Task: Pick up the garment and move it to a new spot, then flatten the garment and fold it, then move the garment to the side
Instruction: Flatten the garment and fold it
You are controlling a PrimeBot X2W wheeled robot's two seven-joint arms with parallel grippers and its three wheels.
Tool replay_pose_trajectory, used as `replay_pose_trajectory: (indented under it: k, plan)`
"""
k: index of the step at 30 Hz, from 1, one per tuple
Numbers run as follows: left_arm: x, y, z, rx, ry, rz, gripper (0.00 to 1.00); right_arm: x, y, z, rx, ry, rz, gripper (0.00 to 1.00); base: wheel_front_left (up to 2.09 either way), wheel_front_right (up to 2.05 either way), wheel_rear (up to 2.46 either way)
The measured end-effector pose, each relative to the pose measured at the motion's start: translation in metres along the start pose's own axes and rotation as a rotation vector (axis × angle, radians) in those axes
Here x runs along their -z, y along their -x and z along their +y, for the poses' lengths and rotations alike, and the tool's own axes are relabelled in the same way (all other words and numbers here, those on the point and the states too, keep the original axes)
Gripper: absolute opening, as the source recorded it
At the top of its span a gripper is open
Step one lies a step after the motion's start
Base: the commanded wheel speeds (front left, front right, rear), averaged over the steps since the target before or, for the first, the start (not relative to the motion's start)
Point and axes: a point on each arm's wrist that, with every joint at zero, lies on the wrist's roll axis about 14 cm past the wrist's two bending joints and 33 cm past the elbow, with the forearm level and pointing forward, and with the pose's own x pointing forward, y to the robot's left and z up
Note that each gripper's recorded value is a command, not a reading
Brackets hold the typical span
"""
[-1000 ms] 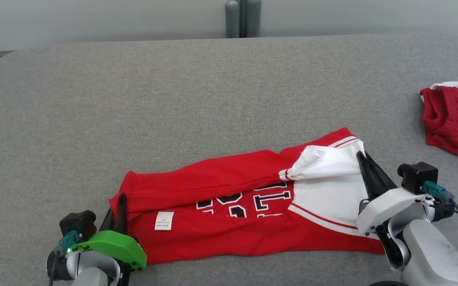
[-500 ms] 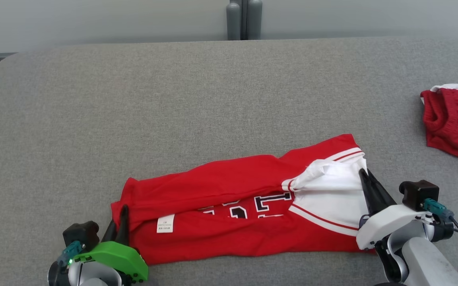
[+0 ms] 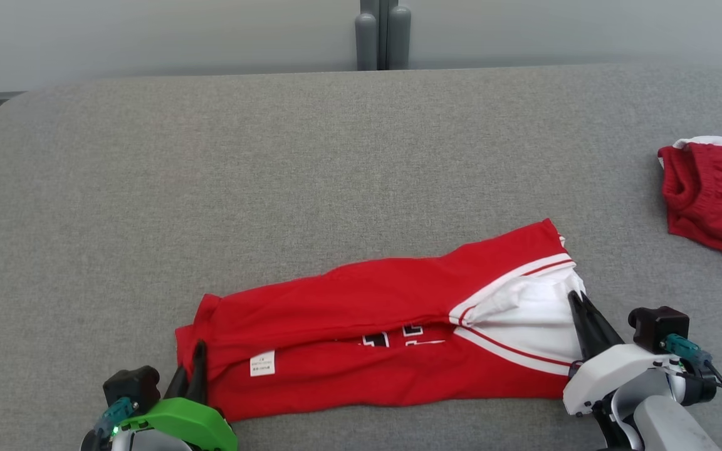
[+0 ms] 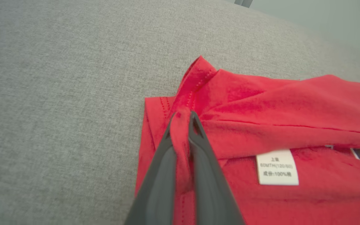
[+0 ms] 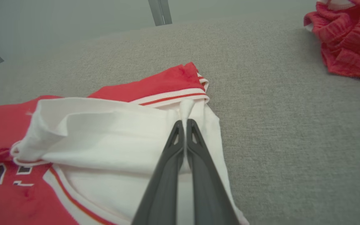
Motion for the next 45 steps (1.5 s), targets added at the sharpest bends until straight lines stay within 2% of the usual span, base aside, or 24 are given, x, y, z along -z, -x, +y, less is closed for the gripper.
replay_pose_trajectory:
  k: [1, 2, 7, 11, 17, 23, 30, 32, 33, 35, 36, 37, 45]
  plan:
    - [0.001, 0.001, 0.0, 0.0, 0.0, 0.002, 0.49, 0.001, 0.001, -0.002, 0.006, 0.002, 0.003, 0.89, 0.0, 0.0, 0.0]
    - [-0.001, 0.002, 0.001, -0.008, 0.004, -0.005, 1.0, 0.002, 0.002, -0.004, 0.014, 0.001, 0.005, 1.0, 0.0, 0.0, 0.0]
    - [-0.022, 0.006, 0.01, -0.058, -0.002, -0.086, 1.0, -0.02, 0.001, -0.01, 0.039, -0.008, -0.07, 1.0, 0.0, 0.0, 0.0]
    - [-0.028, 0.014, 0.017, -0.083, -0.015, -0.112, 1.0, -0.041, 0.002, 0.0, 0.021, -0.009, -0.145, 1.0, 0.0, 0.0, 0.0]
    - [-0.03, 0.019, 0.017, -0.082, -0.019, -0.125, 1.0, -0.031, 0.005, 0.033, -0.076, 0.015, -0.117, 1.0, 0.0, 0.0, 0.0]
    - [-0.03, 0.021, 0.012, -0.072, -0.016, -0.127, 1.0, -0.007, 0.011, 0.062, -0.158, -0.023, -0.047, 1.0, 0.0, 0.0, 0.0]
    - [-0.023, 0.02, 0.011, -0.071, -0.014, -0.104, 1.0, 0.008, 0.015, 0.071, -0.18, -0.061, 0.0, 1.0, 0.0, 0.0, 0.0]
    - [-0.022, 0.02, 0.012, -0.074, -0.013, -0.102, 1.0, 0.01, 0.014, 0.073, -0.186, -0.064, 0.006, 0.81, 0.0, 0.0, 0.0]
    - [-0.021, 0.02, 0.012, -0.075, -0.014, -0.1, 1.0, 0.011, 0.014, 0.073, -0.186, -0.069, 0.009, 0.58, 0.0, 0.0, 0.0]
    - [-0.021, 0.02, 0.013, -0.078, -0.013, -0.097, 1.0, 0.013, 0.014, 0.073, -0.183, -0.079, 0.015, 0.27, 0.0, 0.0, 0.0]
    - [-0.02, 0.02, 0.013, -0.079, -0.013, -0.096, 1.0, 0.014, 0.014, 0.072, -0.182, -0.081, 0.017, 0.27, 0.0, 0.0, 0.0]
    - [-0.02, 0.02, 0.014, -0.08, -0.013, -0.095, 1.0, 0.014, 0.014, 0.072, -0.181, -0.083, 0.019, 0.0, 0.0, 0.0, 0.0]
    - [-0.018, 0.018, 0.013, -0.076, -0.012, -0.087, 1.0, 0.01, 0.021, 0.072, -0.178, -0.105, -0.005, 0.0, 0.0, 0.0, 0.0]
